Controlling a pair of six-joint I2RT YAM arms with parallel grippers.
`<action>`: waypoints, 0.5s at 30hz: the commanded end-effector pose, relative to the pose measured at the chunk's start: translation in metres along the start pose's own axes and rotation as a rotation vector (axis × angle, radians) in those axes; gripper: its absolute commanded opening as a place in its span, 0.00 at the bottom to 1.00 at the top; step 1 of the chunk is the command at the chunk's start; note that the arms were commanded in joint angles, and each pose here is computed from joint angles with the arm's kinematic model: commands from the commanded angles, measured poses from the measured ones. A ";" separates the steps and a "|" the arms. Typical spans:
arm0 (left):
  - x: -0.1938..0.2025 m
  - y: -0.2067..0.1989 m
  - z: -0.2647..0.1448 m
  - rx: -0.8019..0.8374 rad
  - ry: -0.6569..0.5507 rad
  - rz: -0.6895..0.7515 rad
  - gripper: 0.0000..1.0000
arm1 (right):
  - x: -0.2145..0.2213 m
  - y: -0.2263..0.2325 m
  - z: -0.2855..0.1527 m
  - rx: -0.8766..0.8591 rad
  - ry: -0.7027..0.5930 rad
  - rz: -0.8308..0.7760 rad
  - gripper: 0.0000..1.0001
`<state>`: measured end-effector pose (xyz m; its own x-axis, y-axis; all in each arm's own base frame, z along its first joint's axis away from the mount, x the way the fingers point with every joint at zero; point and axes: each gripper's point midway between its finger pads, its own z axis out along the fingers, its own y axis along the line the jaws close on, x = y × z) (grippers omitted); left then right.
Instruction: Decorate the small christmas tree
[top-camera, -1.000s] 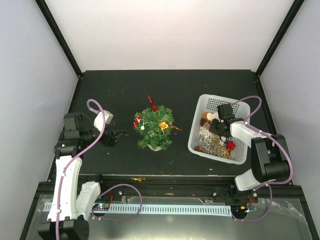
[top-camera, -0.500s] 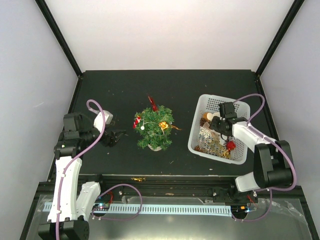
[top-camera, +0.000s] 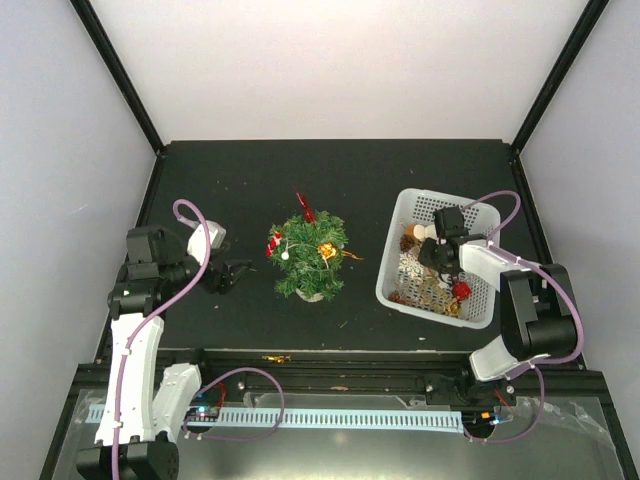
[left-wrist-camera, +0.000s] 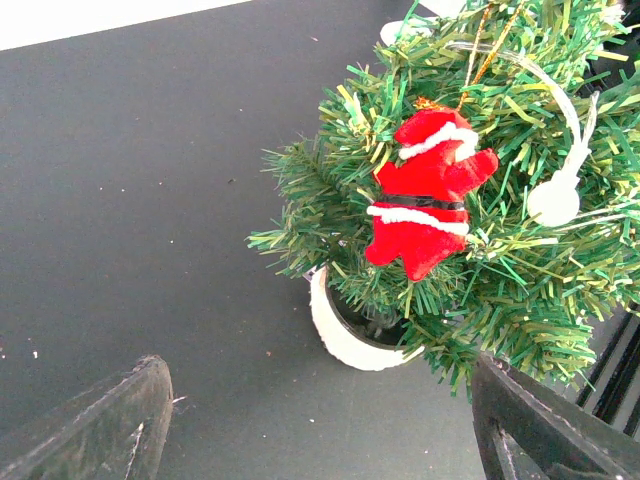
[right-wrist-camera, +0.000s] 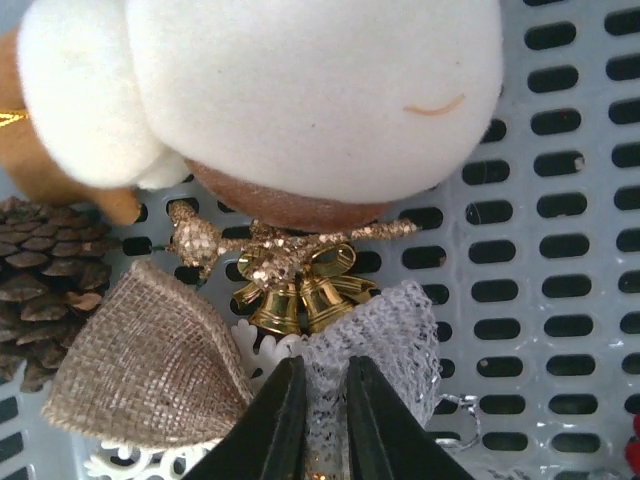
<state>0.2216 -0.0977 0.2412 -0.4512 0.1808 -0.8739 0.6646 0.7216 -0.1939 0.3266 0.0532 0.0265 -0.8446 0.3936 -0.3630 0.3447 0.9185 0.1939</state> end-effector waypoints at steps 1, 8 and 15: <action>-0.015 -0.003 -0.006 0.002 -0.034 0.039 0.82 | -0.003 0.000 -0.006 0.000 -0.023 -0.006 0.10; -0.015 -0.003 -0.006 0.004 -0.032 0.038 0.82 | -0.018 -0.001 -0.039 0.005 -0.111 -0.011 0.11; -0.015 -0.004 -0.007 0.002 -0.035 0.041 0.82 | -0.036 -0.002 -0.085 0.004 -0.231 -0.035 0.09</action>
<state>0.2217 -0.0976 0.2411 -0.4513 0.1809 -0.8738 0.6645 0.7217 -0.1938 0.3217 0.0412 0.0899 -0.7731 0.3841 -0.5047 0.3241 0.9233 0.2062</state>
